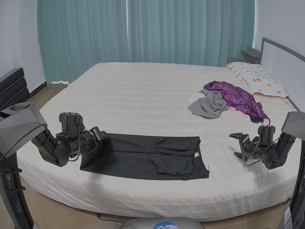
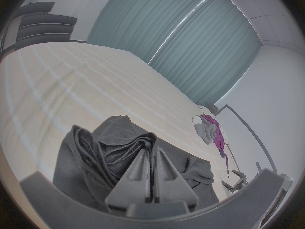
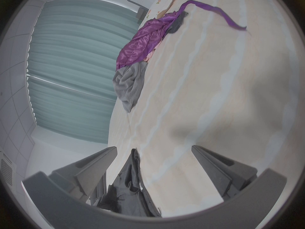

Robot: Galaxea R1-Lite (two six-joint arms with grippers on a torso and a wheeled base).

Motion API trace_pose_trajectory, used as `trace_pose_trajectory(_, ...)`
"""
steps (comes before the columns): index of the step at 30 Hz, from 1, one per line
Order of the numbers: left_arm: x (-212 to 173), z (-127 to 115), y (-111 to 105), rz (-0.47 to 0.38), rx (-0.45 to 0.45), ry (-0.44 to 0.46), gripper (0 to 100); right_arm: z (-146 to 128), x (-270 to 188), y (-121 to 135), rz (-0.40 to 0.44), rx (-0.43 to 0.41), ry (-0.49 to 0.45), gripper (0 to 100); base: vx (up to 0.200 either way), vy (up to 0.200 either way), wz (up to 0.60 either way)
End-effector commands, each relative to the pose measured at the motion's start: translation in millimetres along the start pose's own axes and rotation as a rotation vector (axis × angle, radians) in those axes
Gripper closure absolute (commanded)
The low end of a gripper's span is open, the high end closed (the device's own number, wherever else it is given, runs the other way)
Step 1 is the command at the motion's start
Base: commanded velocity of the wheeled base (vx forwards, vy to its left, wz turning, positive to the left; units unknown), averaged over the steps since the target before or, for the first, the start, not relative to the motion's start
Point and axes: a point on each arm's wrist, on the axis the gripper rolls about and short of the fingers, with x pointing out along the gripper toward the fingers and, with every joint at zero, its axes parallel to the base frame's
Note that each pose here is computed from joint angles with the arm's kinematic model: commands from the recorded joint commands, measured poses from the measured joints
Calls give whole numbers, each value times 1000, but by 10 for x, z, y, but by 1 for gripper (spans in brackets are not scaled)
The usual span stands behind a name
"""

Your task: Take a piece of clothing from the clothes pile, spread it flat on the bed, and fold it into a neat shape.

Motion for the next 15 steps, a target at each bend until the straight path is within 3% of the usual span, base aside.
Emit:
trace_pose_trajectory(1,-38,-4,-119,-16,13,-8,100,-3,5,-7,0,0,0,0,0,-200,0)
trace_pose_trajectory(15,22,-225,-679,-55,80,51,100,-9,5,-7,0,-1,2,0,0,-200,0)
